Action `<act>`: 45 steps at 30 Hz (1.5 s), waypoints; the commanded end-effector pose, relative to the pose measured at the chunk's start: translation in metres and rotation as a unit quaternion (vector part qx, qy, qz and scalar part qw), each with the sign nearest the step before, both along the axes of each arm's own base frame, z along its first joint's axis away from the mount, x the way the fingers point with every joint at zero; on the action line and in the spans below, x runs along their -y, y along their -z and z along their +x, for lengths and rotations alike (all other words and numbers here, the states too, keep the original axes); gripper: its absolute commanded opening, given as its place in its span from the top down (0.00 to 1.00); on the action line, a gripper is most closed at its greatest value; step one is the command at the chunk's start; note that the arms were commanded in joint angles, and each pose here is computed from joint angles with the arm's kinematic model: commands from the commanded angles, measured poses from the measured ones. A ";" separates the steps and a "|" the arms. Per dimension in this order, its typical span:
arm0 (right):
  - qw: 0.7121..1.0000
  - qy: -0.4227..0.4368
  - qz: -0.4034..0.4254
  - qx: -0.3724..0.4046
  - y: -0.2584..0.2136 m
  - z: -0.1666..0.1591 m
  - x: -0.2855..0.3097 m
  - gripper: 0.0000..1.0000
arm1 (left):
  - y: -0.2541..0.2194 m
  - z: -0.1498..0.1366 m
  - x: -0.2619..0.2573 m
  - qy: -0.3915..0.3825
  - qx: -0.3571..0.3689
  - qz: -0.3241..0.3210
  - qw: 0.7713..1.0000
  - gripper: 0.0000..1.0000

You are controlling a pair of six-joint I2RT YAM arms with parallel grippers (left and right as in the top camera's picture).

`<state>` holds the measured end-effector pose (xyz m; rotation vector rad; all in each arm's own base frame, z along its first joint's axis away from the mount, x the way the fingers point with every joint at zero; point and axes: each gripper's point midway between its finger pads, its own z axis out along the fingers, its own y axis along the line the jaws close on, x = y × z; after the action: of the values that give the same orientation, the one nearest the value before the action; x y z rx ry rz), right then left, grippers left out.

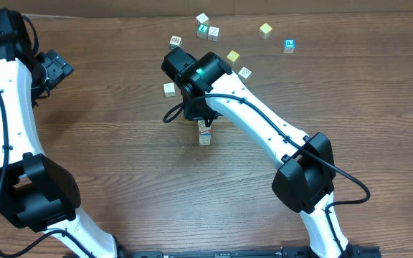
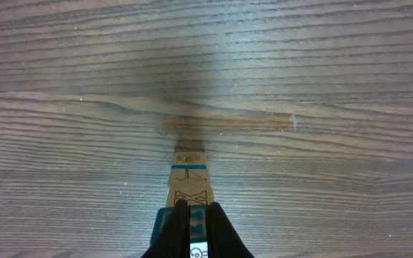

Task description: Form a tower

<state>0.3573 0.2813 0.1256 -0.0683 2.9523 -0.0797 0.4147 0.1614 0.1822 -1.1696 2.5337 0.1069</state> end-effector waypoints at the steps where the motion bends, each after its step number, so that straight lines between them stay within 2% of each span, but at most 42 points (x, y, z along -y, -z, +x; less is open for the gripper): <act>1: 1.000 0.002 -0.002 -0.005 0.004 -0.001 0.000 0.92 | -0.001 0.001 0.001 0.004 0.001 0.004 1.000 0.00; 34: 1.000 0.000 -0.001 -0.029 0.005 -0.011 0.002 0.88 | -0.001 0.001 0.001 0.004 0.001 0.004 1.000 0.00; 38: 1.000 0.000 -0.001 -0.029 0.005 -0.011 0.002 0.85 | -0.001 0.001 0.001 0.004 0.001 0.004 1.000 0.00; 43: 1.000 0.000 0.006 -0.018 0.005 -0.006 -0.002 0.70 | -0.001 0.001 0.002 0.005 0.001 0.004 1.000 0.00; 45: 1.000 0.001 0.006 -0.012 0.004 -0.003 -0.002 0.68 | -0.001 0.001 0.003 0.006 0.001 0.004 1.000 0.01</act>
<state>0.3514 0.2844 0.1245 -0.0729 2.9837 -0.0486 0.4147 0.1612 0.1822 -1.1691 2.5339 0.1068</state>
